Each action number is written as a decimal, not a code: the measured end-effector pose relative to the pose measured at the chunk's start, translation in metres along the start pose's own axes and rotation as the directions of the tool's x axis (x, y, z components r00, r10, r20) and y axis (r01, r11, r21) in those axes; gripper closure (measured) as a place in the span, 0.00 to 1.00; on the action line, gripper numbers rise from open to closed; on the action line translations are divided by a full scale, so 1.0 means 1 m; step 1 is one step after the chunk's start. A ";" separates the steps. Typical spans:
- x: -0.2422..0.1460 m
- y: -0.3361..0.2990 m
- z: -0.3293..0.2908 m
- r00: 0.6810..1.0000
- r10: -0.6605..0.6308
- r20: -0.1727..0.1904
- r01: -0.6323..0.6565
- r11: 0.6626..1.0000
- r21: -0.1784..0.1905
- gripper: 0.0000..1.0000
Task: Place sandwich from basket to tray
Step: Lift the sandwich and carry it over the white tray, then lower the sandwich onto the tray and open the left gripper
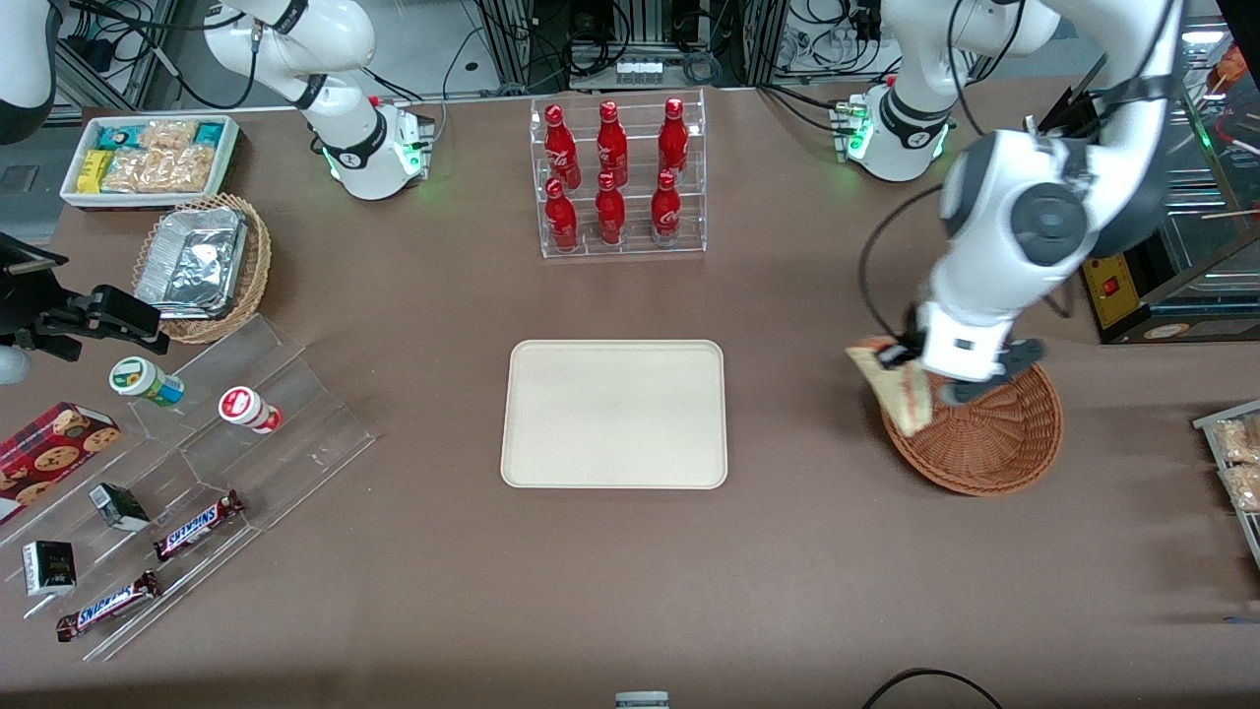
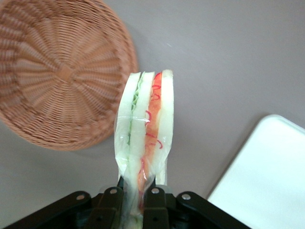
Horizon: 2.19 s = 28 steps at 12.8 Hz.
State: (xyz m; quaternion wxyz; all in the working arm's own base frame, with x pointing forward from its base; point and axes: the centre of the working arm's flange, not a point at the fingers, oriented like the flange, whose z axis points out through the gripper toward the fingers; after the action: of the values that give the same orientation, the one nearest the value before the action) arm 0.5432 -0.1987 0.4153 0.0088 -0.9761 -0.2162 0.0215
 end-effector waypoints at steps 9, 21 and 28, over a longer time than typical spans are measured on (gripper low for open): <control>-0.109 0.164 0.085 0.953 0.296 -0.058 -0.297 0.955 -0.009 0.85; -0.144 0.213 0.177 0.896 0.424 -0.132 -0.424 0.905 0.025 0.79; -0.140 0.217 0.162 0.898 0.415 -0.145 -0.417 0.909 0.017 0.15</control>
State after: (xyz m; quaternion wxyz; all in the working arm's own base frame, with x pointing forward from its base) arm 0.5001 -0.4531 0.2531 0.0124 -0.9987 -0.0015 -0.0498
